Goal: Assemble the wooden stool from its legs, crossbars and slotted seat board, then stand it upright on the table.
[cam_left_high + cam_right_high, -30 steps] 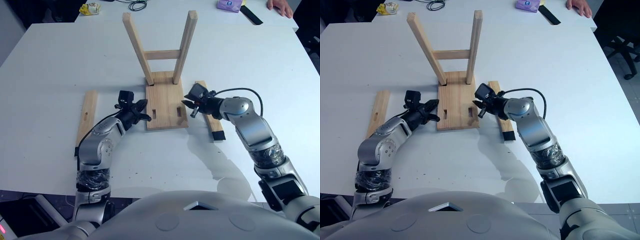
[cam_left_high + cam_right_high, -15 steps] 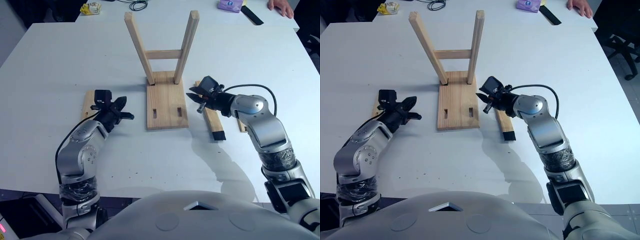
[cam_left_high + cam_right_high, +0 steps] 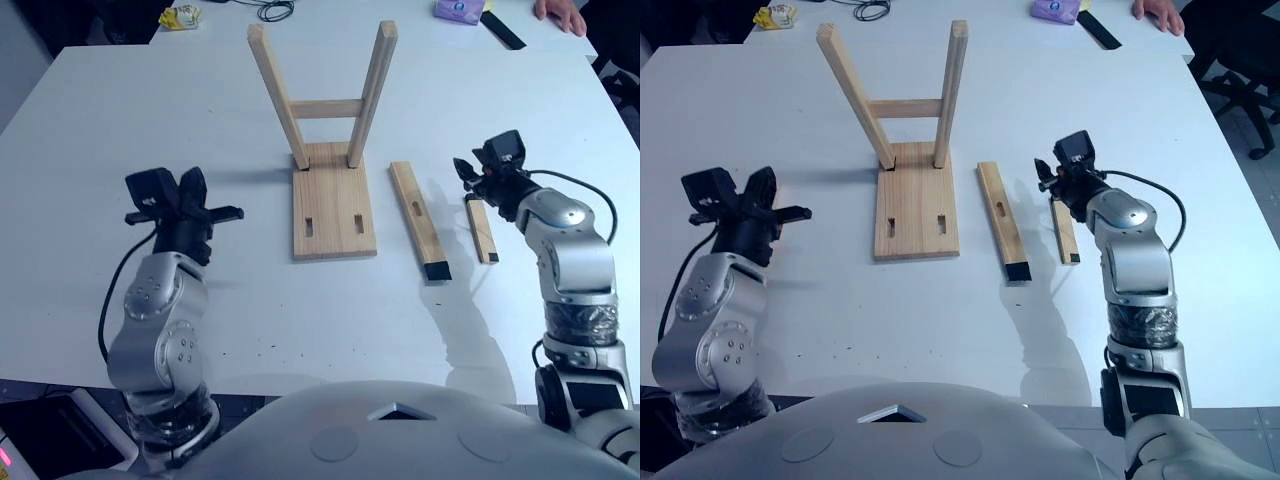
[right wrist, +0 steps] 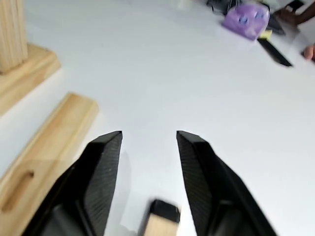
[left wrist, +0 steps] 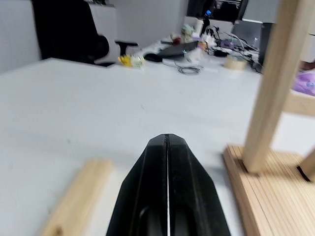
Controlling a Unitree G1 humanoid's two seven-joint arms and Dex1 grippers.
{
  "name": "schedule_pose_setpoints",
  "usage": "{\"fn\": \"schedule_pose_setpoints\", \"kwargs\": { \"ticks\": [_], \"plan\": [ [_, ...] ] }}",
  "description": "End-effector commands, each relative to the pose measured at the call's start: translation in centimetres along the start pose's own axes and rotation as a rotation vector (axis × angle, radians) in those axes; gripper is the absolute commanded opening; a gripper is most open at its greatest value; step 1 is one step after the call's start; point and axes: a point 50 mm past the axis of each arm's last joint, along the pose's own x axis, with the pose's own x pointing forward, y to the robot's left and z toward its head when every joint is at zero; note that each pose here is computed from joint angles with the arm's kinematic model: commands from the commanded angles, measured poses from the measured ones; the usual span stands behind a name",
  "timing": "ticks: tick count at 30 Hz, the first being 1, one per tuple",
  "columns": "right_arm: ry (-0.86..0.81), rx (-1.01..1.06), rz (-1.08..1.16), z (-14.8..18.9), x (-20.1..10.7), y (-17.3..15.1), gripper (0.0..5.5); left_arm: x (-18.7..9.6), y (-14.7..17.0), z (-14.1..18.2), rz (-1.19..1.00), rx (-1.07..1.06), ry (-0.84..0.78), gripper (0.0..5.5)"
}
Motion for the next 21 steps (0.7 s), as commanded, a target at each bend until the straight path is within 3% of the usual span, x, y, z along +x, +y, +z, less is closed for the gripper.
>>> {"fn": "schedule_pose_setpoints", "kwargs": {
  "ticks": [1,9,21],
  "plan": [
    [0.032,0.052,-0.018,-0.2,-0.9,-0.2,2.44,-1.4,-0.1,-1.9,-0.027,0.022,0.118,0.62],
    [0.109,0.077,-0.069,-0.3,-1.8,-0.4,2.44,-2.3,1.1,-3.0,0.004,0.203,0.190,1.84],
    [0.261,0.062,-0.050,-1.1,-2.5,0.2,2.44,-2.2,0.8,-2.4,0.053,0.274,0.074,1.89]
  ]
}}
